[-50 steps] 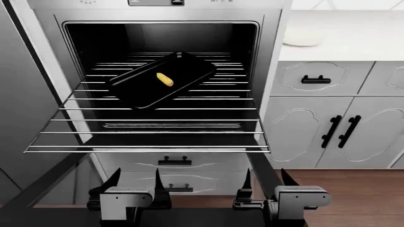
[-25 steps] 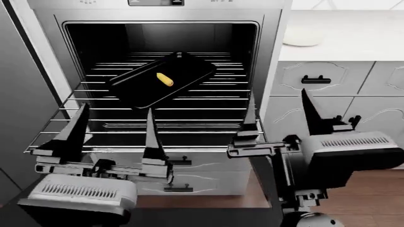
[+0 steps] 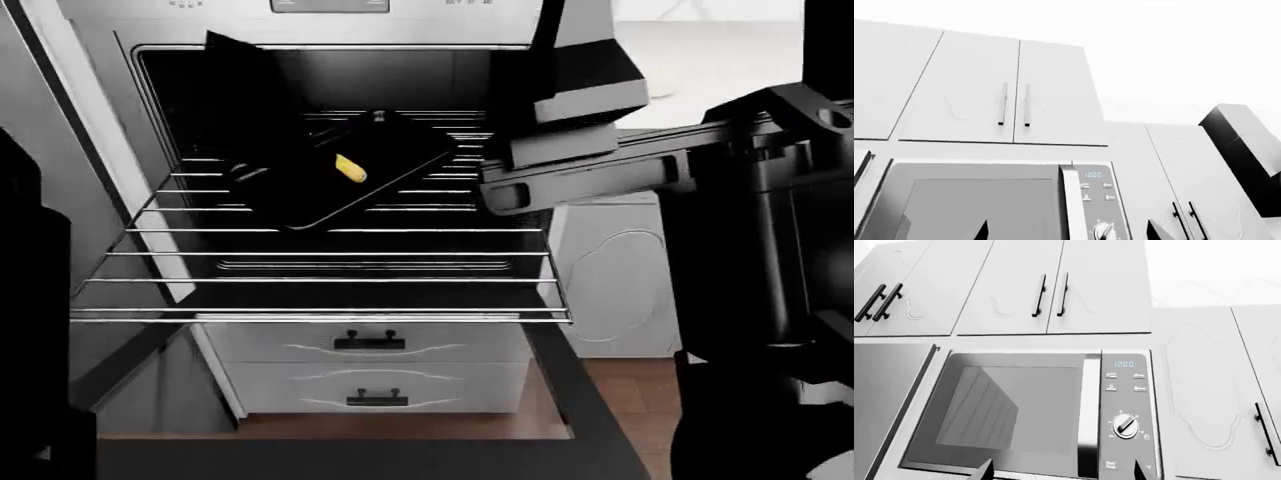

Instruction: Pick the corn from the top rack in the oven and place it on the plate on the counter.

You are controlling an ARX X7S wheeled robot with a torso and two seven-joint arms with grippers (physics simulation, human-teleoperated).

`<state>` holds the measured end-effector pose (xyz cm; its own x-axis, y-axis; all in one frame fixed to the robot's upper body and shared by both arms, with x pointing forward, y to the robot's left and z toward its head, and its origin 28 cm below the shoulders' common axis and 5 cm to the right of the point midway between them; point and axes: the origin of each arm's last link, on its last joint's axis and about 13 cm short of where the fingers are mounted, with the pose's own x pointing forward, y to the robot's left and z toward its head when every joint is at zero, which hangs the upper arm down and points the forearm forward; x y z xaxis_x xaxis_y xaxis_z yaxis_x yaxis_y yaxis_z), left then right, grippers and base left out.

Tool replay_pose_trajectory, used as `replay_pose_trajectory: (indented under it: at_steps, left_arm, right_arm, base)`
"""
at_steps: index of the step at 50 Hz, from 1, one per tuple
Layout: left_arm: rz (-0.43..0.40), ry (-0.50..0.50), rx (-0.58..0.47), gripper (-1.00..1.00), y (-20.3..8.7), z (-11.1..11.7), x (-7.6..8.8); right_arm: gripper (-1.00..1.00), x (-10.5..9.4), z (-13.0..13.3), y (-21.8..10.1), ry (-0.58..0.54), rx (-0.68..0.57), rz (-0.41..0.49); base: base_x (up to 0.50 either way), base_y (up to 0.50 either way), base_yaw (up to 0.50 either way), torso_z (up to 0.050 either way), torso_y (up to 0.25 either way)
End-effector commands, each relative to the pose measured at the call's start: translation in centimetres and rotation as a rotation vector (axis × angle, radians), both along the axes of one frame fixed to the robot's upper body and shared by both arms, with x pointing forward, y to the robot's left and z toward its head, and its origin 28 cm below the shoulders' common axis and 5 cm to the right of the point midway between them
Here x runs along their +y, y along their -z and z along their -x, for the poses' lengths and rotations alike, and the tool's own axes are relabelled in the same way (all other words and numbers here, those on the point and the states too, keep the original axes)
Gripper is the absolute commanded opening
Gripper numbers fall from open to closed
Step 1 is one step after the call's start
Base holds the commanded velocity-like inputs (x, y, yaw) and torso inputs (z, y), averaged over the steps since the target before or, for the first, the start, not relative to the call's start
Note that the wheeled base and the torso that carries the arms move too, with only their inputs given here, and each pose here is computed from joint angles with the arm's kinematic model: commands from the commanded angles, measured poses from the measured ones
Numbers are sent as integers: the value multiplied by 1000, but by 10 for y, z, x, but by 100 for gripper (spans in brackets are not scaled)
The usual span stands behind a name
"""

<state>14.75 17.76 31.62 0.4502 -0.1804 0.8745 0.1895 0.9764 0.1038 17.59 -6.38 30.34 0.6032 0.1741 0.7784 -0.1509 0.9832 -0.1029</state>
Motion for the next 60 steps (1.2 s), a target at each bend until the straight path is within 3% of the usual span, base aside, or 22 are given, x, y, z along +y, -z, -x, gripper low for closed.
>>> replay_pose_trajectory:
  at_steps: [1, 16, 30, 60]
  left_arm:
    - [115, -340, 42, 100, -16, 8, 35]
    - [82, -401, 2, 100, -22, 10, 42]
    - [44, -554, -45, 100, -42, 17, 68]
    - [14, -556, -44, 100, -42, 19, 65]
  right_arm:
    - [100, -18, -1, -9, 137, 49, 19]
    - [100, -25, 5, -26, 175, -2, 48]
    - [100, -43, 16, -55, 281, -85, 103]
    - [100, -39, 17, -51, 251, -48, 107]
  base:
    - [0, 0, 0, 0, 0]
    - [0, 0, 0, 0, 0]
    - [0, 0, 0, 0, 0]
    - [17, -5, 0, 0, 0]
